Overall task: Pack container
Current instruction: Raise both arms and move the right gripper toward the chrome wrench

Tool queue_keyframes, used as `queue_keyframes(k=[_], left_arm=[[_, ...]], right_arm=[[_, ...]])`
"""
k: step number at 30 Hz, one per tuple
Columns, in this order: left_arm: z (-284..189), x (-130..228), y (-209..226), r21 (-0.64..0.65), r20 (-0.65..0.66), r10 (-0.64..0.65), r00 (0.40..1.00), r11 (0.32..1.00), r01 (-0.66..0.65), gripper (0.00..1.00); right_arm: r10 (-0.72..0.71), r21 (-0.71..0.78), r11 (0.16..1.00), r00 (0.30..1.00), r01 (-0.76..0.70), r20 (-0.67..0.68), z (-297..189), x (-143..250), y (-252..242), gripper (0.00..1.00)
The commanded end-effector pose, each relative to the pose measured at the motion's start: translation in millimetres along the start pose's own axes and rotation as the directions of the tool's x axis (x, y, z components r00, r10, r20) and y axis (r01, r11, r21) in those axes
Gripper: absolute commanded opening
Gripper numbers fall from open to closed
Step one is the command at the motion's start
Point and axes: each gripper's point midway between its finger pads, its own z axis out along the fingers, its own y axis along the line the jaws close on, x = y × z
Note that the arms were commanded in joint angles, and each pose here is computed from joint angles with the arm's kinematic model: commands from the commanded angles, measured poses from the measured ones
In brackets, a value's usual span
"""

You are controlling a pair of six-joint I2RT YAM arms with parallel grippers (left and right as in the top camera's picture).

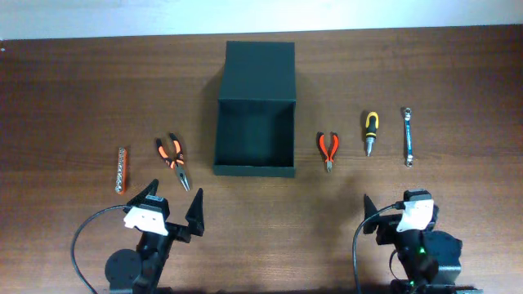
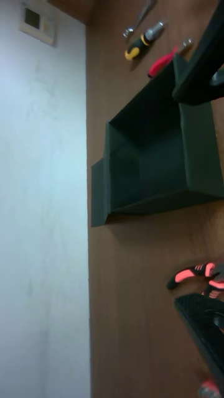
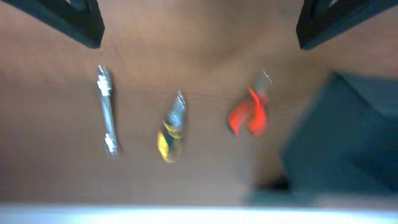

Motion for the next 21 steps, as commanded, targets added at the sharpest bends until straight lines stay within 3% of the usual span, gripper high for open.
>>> queue_keyframes(k=[1,6,11,15,21], left_arm=[[0,-9,2,-0.016,-0.005,-0.091,0.996,0.996,0.091,0.99],[8,-33,8,-0.055,-0.063,-0.112,0.992,0.993,0.109,0.99],[34,-52,26,-0.125,-0.240,-0.150,0.959,0.985,0.123,0.99],[71,-78,36,-0.068,-0.409,-0.112,0.906,0.993,0.093,0.99],[126,-116,46,0.021,-0.546,-0.209,0.811,0.965,0.263,0.99]], right_arm=[[-0.004,-0.155,0.988,0.996,0.017,0.089,-4,-21,26,0.99],[0.050,-0.167,0.985,0.995,-0.035,0.085,-13,-46,28,0.99],[0.066,-0.161,0.985,0.998,-0.068,-0.017,-10,-74,27,0.99],[0.004,-0.163,0.986,0.989,-0.029,-0.149,-1,-108,24,0.99],[-0.016,-0.106,0.994,0.926,-0.026,-0.377,9,-168,8,0.99]])
